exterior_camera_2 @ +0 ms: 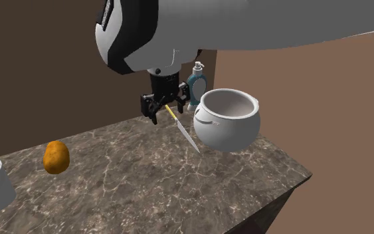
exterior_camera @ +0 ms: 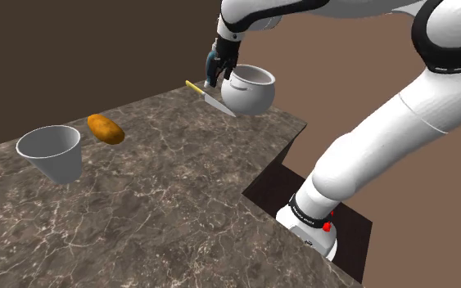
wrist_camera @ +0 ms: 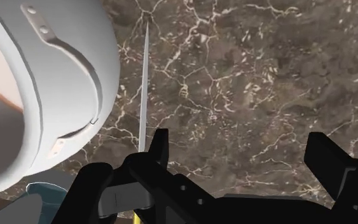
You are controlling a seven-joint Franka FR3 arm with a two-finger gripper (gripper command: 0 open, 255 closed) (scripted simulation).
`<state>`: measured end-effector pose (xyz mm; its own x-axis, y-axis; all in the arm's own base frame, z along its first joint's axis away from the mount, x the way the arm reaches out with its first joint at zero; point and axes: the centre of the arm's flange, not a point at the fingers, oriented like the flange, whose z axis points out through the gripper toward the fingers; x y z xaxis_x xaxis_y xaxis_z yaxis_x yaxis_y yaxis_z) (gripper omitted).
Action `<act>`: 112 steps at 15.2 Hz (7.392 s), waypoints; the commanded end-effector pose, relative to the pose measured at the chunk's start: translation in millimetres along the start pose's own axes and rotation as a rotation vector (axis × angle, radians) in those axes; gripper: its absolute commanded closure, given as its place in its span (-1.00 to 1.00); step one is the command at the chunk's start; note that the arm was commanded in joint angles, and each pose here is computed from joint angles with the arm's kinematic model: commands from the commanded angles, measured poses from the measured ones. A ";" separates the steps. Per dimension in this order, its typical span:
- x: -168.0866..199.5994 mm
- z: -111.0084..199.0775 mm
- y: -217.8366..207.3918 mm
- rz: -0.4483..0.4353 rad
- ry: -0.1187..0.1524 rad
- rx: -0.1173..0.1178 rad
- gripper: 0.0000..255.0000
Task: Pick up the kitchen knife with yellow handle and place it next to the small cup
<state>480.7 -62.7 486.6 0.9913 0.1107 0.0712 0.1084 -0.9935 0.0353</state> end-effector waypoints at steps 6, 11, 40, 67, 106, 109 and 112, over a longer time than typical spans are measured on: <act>53.3 64.1 53.3 0.052 -0.025 0.014 -1.00; 88.4 109.6 90.4 0.089 -0.043 0.025 -1.00; 102.8 166.6 107.4 0.107 -0.052 0.030 1.00; 113.0 24.5 112.4 0.107 -0.052 0.030 1.00; 7.0 -43.3 -265.9 0.107 -0.052 0.030 1.00; -3.9 -45.5 -303.9 0.107 -0.052 0.030 1.00; -14.8 -47.7 -341.9 0.107 -0.052 0.030 1.00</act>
<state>431.6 267.0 522.1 0.9998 0.0053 0.0210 0.0053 -1.0000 0.0000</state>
